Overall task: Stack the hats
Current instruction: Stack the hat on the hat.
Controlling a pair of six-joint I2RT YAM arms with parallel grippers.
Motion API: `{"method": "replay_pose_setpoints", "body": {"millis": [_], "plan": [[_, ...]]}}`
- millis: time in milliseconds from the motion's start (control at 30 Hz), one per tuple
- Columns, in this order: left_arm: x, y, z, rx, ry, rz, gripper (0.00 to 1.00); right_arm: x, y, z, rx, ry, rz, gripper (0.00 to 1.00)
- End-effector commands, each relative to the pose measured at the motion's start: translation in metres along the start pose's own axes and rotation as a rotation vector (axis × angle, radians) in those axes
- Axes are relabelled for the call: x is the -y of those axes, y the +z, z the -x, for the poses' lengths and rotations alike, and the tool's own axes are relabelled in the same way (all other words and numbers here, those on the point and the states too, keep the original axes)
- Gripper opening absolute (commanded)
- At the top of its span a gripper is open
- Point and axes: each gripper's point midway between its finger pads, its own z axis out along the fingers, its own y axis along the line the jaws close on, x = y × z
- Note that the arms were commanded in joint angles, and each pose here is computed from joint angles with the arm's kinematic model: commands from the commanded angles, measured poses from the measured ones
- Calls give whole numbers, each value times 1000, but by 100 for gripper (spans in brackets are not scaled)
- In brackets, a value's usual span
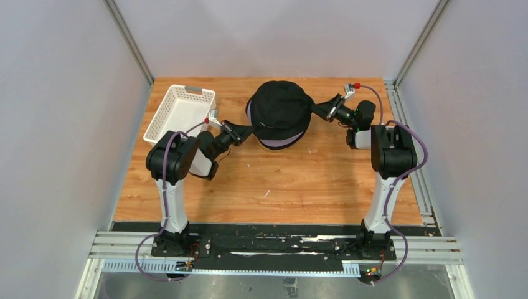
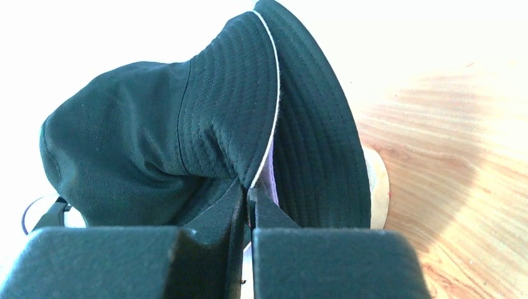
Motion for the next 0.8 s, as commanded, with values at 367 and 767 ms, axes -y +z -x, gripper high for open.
{"method": "replay_pose_setpoints", "body": {"millis": [367,767], "plan": [[-32,-2,-97,-152,-88,158,0,33,33,60,21,-48,-102,1],[-26,-18,-99,-83,-59,171,10,34,52,72,14,-72,-72,35]]}}
